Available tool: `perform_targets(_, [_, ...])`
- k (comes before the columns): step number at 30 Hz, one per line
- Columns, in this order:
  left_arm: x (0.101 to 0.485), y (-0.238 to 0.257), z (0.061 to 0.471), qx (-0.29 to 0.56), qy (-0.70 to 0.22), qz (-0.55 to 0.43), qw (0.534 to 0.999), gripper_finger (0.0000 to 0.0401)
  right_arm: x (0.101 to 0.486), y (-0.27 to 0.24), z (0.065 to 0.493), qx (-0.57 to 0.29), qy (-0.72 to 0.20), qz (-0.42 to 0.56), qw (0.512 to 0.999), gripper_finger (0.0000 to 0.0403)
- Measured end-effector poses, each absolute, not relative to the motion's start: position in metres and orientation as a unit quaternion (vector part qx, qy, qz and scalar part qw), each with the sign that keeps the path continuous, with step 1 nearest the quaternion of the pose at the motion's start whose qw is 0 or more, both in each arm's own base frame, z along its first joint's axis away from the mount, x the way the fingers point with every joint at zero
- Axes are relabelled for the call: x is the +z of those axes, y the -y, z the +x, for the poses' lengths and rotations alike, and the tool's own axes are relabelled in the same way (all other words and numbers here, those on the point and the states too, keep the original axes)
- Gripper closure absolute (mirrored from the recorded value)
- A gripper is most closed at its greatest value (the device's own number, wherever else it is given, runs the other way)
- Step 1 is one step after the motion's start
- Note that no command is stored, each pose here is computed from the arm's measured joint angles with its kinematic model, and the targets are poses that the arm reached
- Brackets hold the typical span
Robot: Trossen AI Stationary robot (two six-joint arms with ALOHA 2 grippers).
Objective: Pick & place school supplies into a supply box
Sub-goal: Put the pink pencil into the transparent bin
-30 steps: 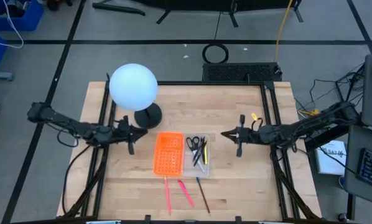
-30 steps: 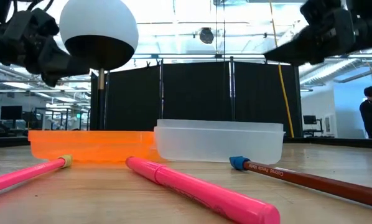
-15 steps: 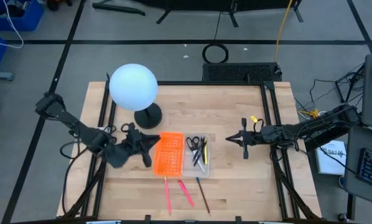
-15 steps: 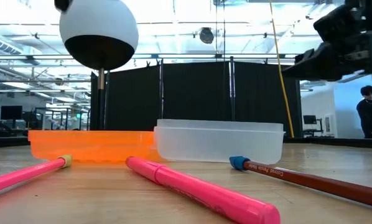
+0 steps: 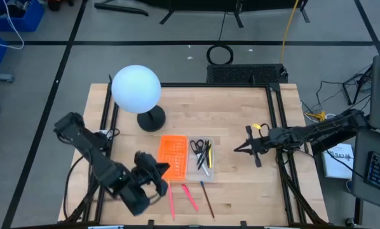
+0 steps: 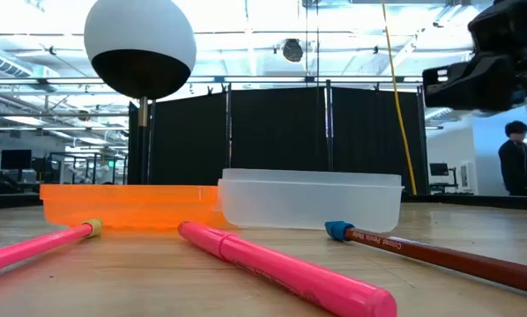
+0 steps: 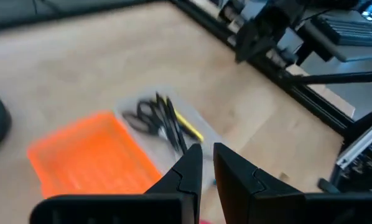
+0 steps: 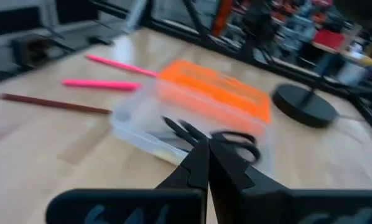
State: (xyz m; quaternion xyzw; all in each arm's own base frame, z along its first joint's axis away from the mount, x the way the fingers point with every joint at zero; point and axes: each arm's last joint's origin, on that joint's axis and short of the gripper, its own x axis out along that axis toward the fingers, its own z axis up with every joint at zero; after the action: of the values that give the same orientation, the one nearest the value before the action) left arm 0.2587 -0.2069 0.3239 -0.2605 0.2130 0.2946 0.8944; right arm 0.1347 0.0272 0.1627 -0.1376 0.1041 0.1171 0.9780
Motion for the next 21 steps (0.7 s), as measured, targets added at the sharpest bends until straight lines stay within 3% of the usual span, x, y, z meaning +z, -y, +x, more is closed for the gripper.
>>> perform_targets(14, [0.238,0.24,0.286,0.413,-0.325,-0.418,0.741,0.0355,0.177,-0.028,0.116,0.272,-0.028,-0.112,0.955,0.0403])
perform_targets(21, [0.217,0.246,0.292,0.46,-0.379,-0.492,0.634,0.0355,0.18,-0.025,0.115,0.27,-0.018,-0.1,0.957,0.0403])
